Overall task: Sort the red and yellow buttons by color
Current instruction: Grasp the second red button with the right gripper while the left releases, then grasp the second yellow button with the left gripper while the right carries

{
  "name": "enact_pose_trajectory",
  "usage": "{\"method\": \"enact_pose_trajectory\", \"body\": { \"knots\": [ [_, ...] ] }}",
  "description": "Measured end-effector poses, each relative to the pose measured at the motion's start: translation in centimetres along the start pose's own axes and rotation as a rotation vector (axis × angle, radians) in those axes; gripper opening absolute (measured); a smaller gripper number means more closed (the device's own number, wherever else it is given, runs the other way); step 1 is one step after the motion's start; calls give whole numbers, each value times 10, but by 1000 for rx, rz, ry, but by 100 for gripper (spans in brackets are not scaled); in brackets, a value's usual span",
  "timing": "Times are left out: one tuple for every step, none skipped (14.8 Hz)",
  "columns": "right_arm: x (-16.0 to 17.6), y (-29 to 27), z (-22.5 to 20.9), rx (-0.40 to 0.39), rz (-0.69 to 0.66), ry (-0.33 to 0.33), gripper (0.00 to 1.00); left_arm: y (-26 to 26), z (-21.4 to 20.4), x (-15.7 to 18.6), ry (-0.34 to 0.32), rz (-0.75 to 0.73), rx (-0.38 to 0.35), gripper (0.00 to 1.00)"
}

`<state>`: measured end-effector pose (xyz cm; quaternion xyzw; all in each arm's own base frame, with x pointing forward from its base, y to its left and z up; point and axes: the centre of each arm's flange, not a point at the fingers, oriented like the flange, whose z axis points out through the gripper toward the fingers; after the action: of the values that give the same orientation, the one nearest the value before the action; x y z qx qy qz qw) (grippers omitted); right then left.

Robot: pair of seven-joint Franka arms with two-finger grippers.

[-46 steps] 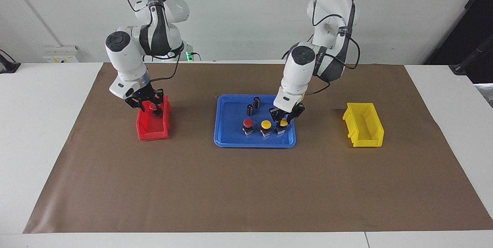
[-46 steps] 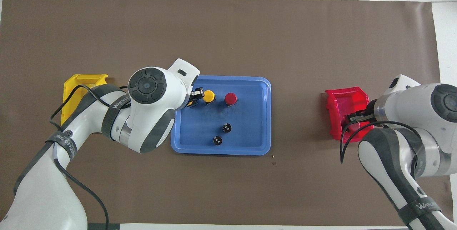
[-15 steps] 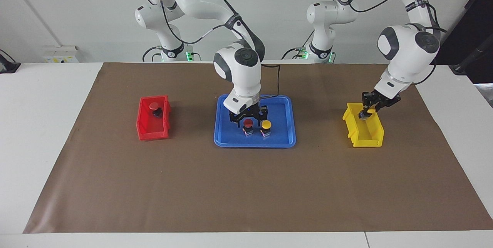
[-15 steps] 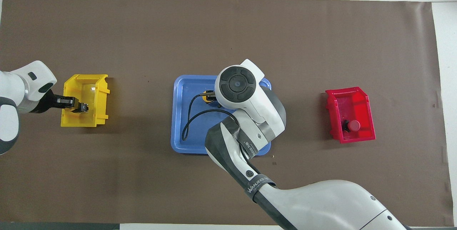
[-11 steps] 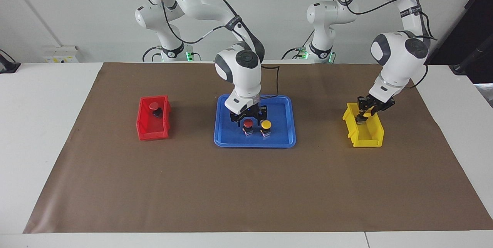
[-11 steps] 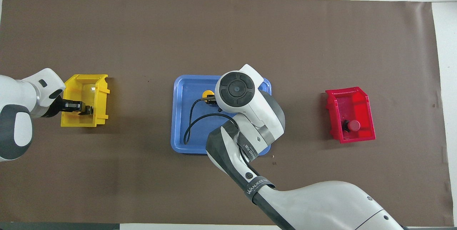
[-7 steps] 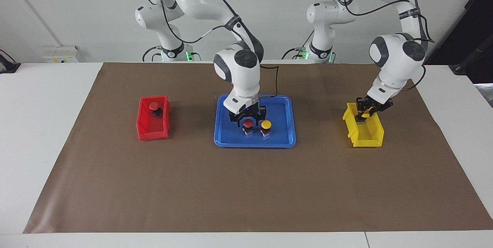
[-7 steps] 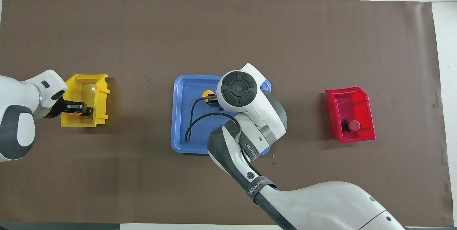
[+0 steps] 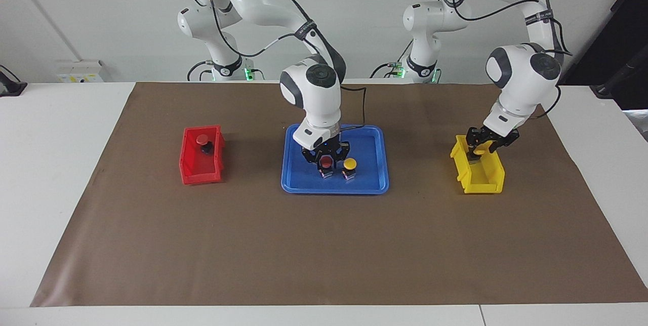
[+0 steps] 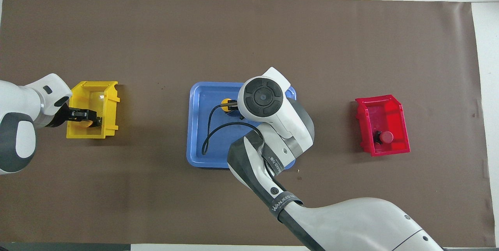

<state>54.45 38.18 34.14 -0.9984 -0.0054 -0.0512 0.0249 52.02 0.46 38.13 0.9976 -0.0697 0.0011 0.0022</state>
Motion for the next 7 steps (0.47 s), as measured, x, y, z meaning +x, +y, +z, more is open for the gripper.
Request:
{"method": "enact_pose_trajectory", "body": {
  "knots": [
    [0, 0, 0, 0, 1, 0, 41, 0, -11, 3, -14, 0, -2, 66],
    [0, 1, 0, 0, 1, 0, 41, -1, -25, 7, -28, 0, -4, 67],
    [1, 1, 0, 0, 2, 0, 41, -1, -41, 11, -38, 2, -6, 67],
    [1, 2, -1, 0, 3, 1, 41, 2, -59, 15, -38, 7, -6, 75],
    [4, 5, -2, -1, 6, 2, 41, 9, -75, 19, -32, 10, -5, 85],
    [10, 12, -9, -6, 7, 1, 41, 24, -88, 22, -22, 4, -3, 95],
    [19, 24, -24, -15, 2, -7, 41, 44, -96, 26, -10, -12, -1, 100]
  ]
}}
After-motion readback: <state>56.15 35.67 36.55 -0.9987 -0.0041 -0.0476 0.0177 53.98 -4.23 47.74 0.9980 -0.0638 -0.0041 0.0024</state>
